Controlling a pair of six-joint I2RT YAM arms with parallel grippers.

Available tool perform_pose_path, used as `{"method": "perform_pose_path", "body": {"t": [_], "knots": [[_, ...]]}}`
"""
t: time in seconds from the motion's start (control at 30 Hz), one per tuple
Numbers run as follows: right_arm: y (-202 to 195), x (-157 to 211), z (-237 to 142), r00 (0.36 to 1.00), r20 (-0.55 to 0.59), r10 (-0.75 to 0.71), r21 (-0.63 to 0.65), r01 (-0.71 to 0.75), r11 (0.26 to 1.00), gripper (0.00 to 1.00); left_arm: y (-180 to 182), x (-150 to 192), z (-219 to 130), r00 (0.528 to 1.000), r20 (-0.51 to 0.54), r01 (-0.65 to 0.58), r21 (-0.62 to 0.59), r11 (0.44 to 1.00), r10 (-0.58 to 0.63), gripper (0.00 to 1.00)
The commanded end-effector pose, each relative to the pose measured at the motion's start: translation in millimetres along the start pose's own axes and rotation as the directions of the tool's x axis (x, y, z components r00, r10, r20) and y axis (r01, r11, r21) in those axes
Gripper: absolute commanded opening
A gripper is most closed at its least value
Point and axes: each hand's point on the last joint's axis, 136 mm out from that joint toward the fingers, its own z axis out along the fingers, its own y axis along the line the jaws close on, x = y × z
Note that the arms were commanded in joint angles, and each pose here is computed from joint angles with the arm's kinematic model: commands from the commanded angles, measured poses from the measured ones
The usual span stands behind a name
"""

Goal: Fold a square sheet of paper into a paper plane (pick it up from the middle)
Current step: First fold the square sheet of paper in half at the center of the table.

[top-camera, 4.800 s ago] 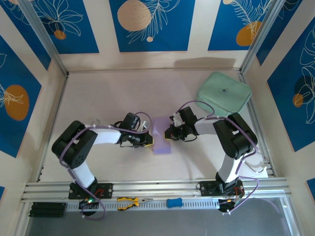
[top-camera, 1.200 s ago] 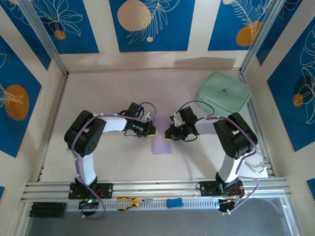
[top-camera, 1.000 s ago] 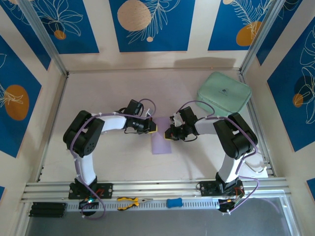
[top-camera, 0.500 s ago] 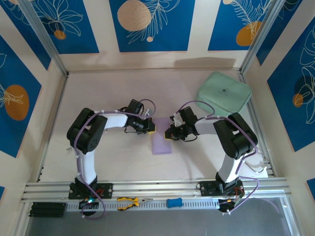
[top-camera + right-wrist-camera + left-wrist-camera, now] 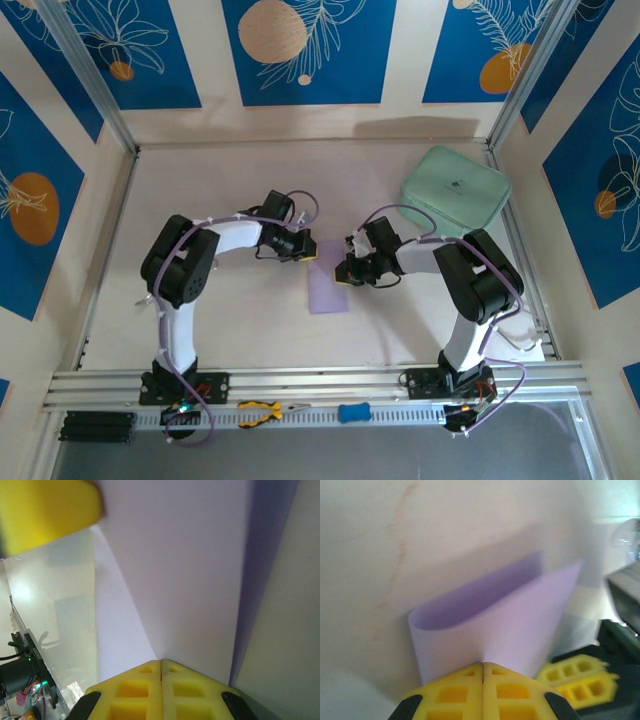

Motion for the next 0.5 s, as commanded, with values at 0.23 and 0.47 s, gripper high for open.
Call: {"method": "perform_pose_path", "body": {"t": [0.23, 0.47], "knots": [[-50, 33, 3, 0.992, -0.071, 0.106, 0.173, -0.092, 0.981, 0.00, 41, -2, 8, 0.996, -0.018, 0.083, -0.106, 0.991, -0.085, 0.00], [-50, 33, 3, 0.992, -0.073, 0.107, 0.173, -0.093, 0.981, 0.00, 48, -14, 0, 0.989, 0.015, 0.146, -0.173, 0.974, -0.146, 0.00]]}}
